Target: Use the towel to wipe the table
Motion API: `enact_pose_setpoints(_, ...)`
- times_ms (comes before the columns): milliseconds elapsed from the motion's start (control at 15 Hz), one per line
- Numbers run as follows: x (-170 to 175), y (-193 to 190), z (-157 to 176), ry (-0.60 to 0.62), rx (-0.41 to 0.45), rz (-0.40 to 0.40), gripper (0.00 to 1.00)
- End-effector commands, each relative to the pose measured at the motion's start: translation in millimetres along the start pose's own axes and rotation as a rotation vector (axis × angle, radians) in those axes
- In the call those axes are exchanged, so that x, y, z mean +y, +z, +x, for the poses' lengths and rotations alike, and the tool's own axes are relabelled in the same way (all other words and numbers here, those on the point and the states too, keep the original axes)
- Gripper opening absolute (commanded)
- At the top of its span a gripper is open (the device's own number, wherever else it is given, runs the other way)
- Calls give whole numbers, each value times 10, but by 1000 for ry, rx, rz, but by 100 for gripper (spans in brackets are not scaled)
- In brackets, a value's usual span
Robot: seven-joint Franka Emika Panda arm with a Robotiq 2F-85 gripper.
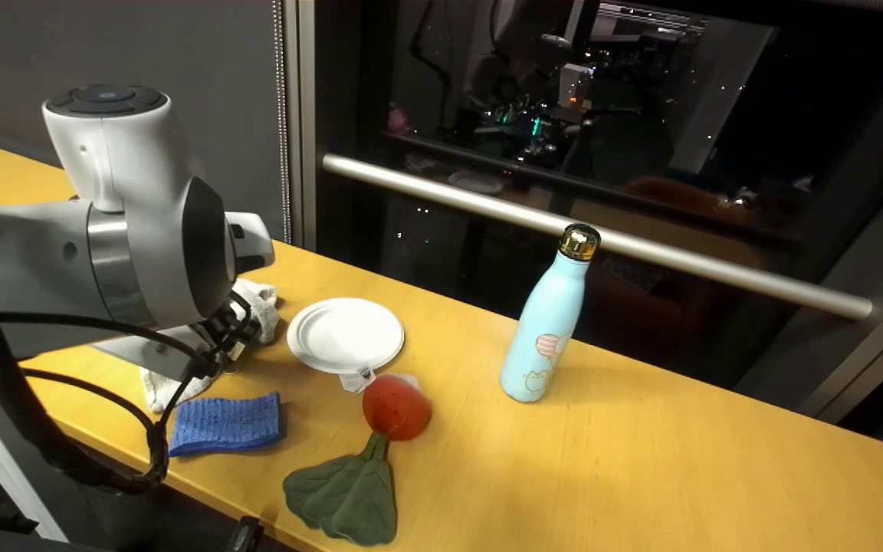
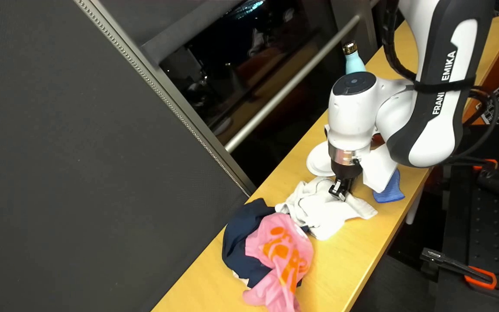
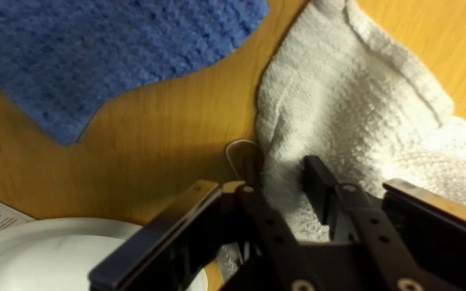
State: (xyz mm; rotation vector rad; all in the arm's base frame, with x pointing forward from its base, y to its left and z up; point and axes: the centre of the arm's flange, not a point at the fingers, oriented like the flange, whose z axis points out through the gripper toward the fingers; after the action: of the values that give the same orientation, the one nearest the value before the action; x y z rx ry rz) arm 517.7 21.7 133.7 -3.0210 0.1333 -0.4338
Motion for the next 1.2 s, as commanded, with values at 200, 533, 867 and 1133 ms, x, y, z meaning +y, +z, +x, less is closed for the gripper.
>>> enact_pose_setpoints(200, 307, -6, -230, 20, -20, -38, 0)
enact_pose_setpoints(533, 760, -89, -243, 74, -3, -130, 1)
enact_pose_setpoints(867, 1240, -168, -216, 124, 26, -239, 1)
enact_pose_setpoints(1133, 1322, -269, -128, 149, 38, -272, 43)
